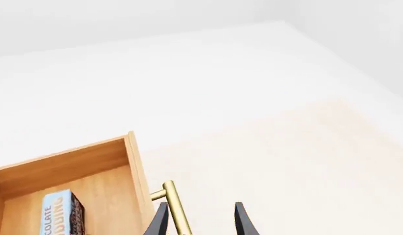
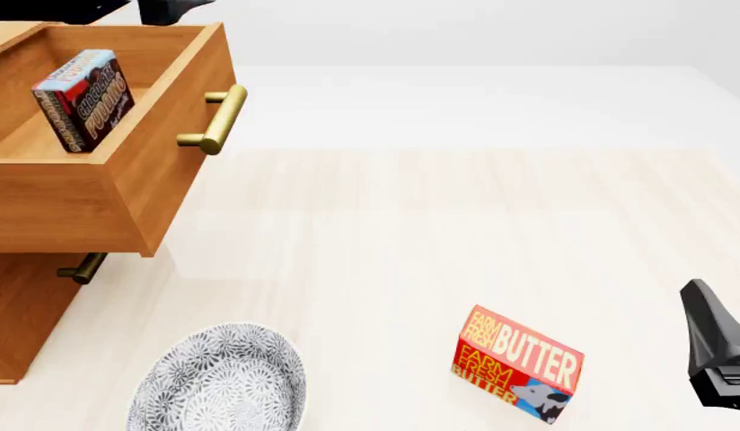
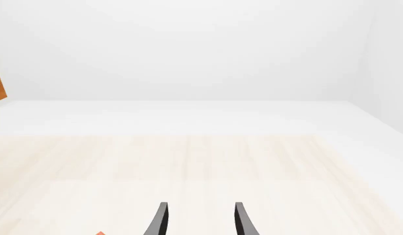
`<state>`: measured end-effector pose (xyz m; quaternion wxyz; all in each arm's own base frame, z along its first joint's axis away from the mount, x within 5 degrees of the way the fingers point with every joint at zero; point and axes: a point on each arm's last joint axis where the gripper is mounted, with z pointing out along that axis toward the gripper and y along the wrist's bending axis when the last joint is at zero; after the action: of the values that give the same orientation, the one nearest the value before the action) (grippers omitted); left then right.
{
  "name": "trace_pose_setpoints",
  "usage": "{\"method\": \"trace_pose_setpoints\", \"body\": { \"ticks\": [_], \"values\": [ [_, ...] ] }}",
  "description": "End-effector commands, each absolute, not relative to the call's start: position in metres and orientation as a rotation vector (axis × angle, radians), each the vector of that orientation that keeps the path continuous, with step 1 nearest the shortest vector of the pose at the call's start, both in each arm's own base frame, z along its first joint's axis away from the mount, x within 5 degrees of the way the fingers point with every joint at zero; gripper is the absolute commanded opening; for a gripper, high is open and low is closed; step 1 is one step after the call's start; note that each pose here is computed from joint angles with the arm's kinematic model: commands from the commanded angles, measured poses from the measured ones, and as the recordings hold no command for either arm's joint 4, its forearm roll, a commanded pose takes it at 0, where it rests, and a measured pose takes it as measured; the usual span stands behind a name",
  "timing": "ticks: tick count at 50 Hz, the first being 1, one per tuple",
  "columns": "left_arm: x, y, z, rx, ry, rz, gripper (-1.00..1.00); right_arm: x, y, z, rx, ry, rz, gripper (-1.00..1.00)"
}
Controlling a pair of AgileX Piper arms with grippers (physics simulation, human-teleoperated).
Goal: Put the chocolate pudding in the top drawer of the cabinet and close it.
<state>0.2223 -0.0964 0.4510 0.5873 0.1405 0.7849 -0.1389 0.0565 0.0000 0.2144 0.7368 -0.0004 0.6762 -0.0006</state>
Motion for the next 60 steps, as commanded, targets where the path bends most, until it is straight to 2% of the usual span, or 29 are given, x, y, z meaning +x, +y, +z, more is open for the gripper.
{"method": "trace_pose_setpoints", "body": {
  "ticks": [1,21,27,60],
  "values": [
    [0.227,-0.124,0.450,0.395,1.833,-0.398,1.00,0.057,0.000,0.214,-0.001,1.485,-0.001,1.00],
    [0.238,-0.156,0.443,0.395,1.865,-0.512,1.00,0.057,0.000,0.214,-0.001,1.485,-0.001,1.00],
    [0.239,-0.168,0.430,0.398,1.889,-0.546,1.00,0.057,0.000,0.214,-0.001,1.485,-0.001,1.00],
    [0.249,-0.189,0.412,0.310,1.992,-0.644,1.00,0.057,0.000,0.214,-0.001,1.485,-0.001,1.00]
  ]
}}
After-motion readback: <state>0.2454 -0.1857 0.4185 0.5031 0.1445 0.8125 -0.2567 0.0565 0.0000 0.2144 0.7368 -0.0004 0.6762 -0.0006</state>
